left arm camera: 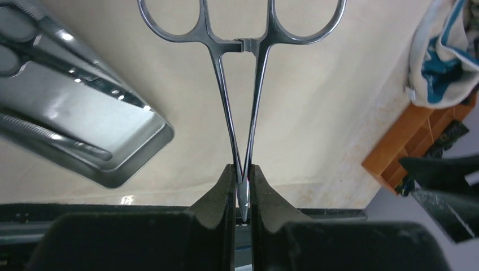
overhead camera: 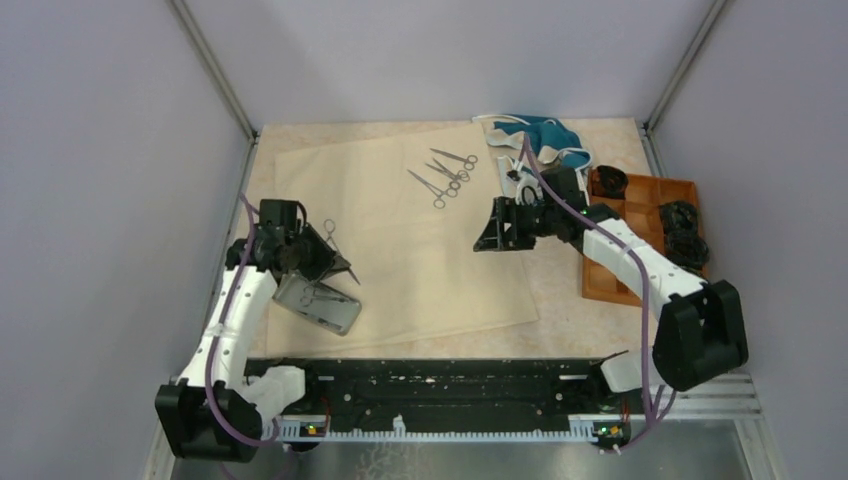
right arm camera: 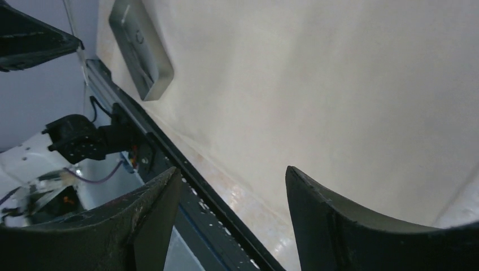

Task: Open and lay out the surgical kit
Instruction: Pick up the medical item from the container, then place the medical item in the surgical kit.

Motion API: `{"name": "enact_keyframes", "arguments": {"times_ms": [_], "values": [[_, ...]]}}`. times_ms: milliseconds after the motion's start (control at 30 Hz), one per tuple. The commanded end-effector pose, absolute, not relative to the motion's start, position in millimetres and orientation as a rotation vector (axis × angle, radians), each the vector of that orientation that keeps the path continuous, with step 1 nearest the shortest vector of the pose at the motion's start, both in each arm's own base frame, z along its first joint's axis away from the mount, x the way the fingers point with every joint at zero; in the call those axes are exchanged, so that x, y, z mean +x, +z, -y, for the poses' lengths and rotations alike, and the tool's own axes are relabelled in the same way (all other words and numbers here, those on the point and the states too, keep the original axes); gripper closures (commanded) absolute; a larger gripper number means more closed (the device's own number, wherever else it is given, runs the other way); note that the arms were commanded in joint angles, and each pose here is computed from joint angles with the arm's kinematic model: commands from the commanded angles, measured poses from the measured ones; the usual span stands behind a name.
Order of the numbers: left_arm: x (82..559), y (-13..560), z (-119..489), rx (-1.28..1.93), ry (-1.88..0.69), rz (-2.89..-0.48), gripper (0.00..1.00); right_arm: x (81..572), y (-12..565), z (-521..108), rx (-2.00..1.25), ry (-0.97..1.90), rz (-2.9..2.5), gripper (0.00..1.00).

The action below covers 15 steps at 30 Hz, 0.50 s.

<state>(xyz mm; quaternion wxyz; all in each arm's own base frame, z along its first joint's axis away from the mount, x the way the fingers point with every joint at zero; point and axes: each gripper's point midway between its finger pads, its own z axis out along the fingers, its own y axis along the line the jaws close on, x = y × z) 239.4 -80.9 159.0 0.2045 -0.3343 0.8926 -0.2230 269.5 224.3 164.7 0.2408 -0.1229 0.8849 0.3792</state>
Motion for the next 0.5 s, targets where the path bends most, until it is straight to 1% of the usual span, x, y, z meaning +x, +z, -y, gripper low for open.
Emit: {"name": "enact_keyframes", "arguments": {"times_ms": [0, 100, 267, 400, 467], "values": [[258, 182, 120, -0.578, -0.809, -2.437, 1.0, 279, 189, -267, -0.337, 1.365, -2.351, 0.32], [260, 184, 151, -0.396, -0.837, -2.467, 1.0, 288, 186, -291, -0.269, 1.469, -2.372, 0.31], [259, 171, 189, -0.203, -0.888, -2.516, 1.0, 312, 192, -331, -0.135, 1.63, -2.307, 0.28], [256, 160, 211, -0.065, -0.874, -2.567, 1.0, 329, 203, -353, -0.162, 1.688, -2.243, 0.28], [255, 155, 221, 0.006, -0.849, -2.587, 1.0, 330, 200, -361, -0.2, 1.722, -2.272, 0.28]]}}
